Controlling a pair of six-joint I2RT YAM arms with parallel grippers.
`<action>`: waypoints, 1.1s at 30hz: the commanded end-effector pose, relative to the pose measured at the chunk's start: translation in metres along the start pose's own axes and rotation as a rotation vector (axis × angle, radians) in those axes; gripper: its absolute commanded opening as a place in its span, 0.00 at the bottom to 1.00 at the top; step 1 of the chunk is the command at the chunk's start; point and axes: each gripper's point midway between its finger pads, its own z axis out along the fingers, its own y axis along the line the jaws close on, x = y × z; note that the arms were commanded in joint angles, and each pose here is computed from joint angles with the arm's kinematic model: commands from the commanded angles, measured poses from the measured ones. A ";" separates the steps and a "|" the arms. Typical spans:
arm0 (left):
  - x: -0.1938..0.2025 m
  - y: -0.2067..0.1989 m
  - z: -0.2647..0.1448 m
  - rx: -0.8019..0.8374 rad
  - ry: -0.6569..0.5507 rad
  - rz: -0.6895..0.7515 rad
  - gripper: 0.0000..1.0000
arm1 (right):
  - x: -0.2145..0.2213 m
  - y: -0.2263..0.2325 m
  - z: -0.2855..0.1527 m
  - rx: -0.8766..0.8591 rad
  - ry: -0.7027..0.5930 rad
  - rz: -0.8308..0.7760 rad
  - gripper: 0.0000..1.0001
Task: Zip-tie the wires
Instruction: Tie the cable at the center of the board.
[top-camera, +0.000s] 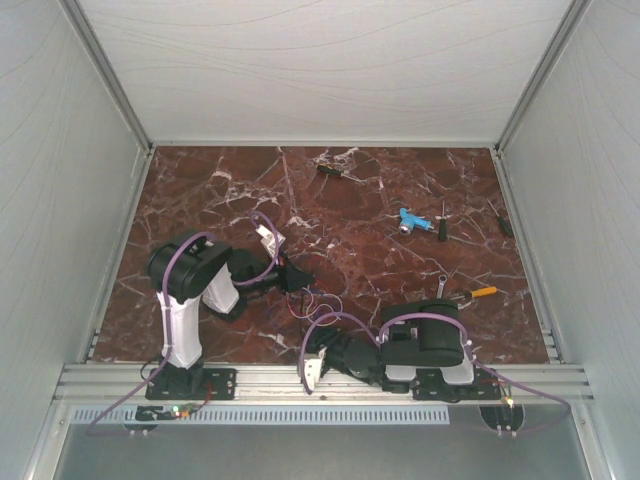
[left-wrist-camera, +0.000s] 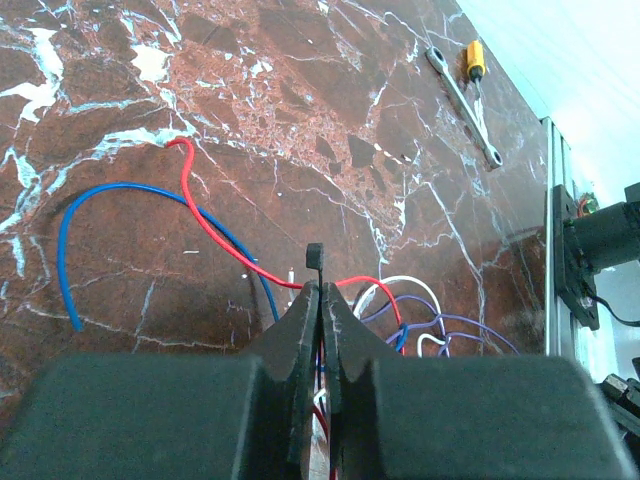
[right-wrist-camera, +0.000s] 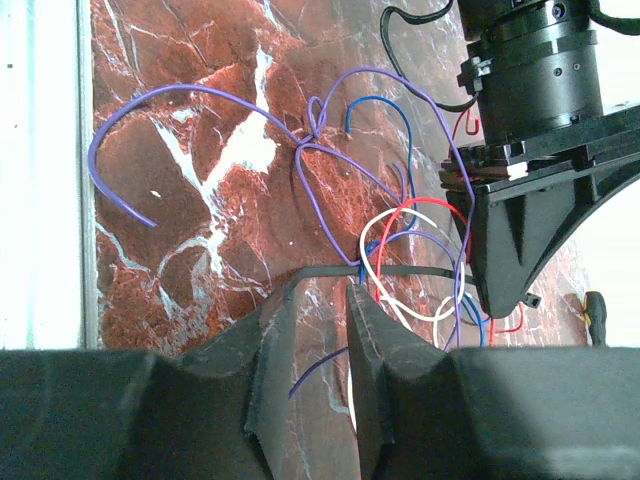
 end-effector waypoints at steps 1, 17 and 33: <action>-0.051 -0.035 0.000 0.141 -0.190 0.196 0.00 | -0.013 -0.011 0.003 0.046 -0.070 0.009 0.24; -0.050 -0.034 0.001 0.142 -0.186 0.182 0.00 | -0.019 -0.010 0.016 0.020 -0.102 0.067 0.20; -0.048 -0.032 0.001 0.139 -0.182 0.177 0.00 | -0.026 -0.007 0.028 -0.009 -0.125 0.096 0.19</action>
